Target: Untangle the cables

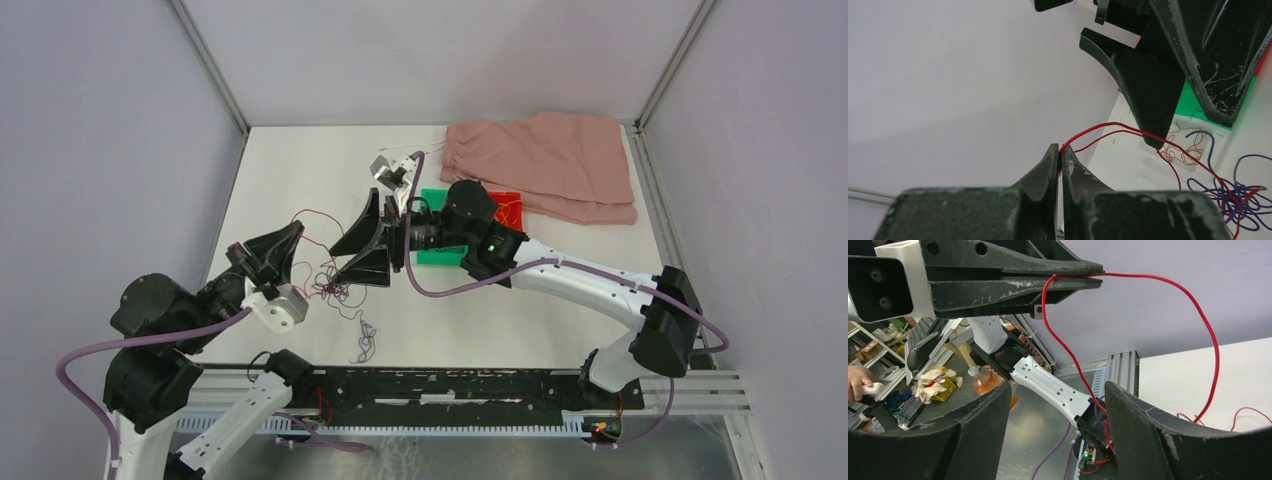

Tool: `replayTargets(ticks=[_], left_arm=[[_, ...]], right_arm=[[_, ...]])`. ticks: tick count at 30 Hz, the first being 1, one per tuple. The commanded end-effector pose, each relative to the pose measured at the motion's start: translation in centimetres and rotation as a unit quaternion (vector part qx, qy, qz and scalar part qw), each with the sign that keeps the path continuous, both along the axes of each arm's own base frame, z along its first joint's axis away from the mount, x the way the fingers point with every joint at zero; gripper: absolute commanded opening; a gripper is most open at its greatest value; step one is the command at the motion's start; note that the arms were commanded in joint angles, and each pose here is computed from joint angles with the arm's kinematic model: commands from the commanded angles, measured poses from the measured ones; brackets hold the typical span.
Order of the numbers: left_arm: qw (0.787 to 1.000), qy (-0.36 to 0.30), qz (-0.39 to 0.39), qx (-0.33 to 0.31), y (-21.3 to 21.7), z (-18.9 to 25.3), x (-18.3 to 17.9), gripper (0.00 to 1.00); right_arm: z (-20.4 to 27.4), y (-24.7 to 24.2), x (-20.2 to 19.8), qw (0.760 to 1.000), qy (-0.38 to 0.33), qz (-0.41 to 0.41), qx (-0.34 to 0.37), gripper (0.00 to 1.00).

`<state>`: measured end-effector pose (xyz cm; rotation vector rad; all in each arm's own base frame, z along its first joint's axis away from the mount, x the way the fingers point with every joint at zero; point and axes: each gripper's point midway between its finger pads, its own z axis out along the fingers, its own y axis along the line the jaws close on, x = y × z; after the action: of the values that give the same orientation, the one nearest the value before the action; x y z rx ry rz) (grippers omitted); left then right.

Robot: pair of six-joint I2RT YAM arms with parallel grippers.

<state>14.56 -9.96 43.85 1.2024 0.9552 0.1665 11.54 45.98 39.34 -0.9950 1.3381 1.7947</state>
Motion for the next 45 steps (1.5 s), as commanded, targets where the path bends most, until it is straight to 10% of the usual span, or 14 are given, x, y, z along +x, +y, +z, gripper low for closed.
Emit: replayTargets(ticks=[1, 26, 33, 38, 45], left_arm=[[0.999, -0.024, -0.016, -0.032, -0.4, 2.8, -0.4, 0.09], [0.983, -0.15, 0.024, -0.106, 0.7, 13.7, 0.7, 0.09], [0.969, -0.194, 0.06, -0.139, 2.1, 16.8, 1.0, 0.09], [0.972, -0.181, 0.057, -0.141, 2.0, 16.5, 1.0, 0.09], [0.98, -0.148, 0.036, -0.127, 1.2, 14.3, 0.8, 0.08]], right_arm=[[3.6, 0.6, -1.7, 0.998, -0.021, 0.04, 0.051, 0.72], [-10.7, 1.3, -2.0, 0.994, 0.087, -0.018, -0.058, 0.26], [-15.2, -0.5, -1.8, 0.989, 0.092, -0.053, -0.105, 0.27], [-14.7, -1.6, -1.8, 0.99, 0.078, -0.068, -0.097, 0.54], [-10.9, -2.4, -1.1, 0.991, 0.041, -0.097, -0.078, 0.55]])
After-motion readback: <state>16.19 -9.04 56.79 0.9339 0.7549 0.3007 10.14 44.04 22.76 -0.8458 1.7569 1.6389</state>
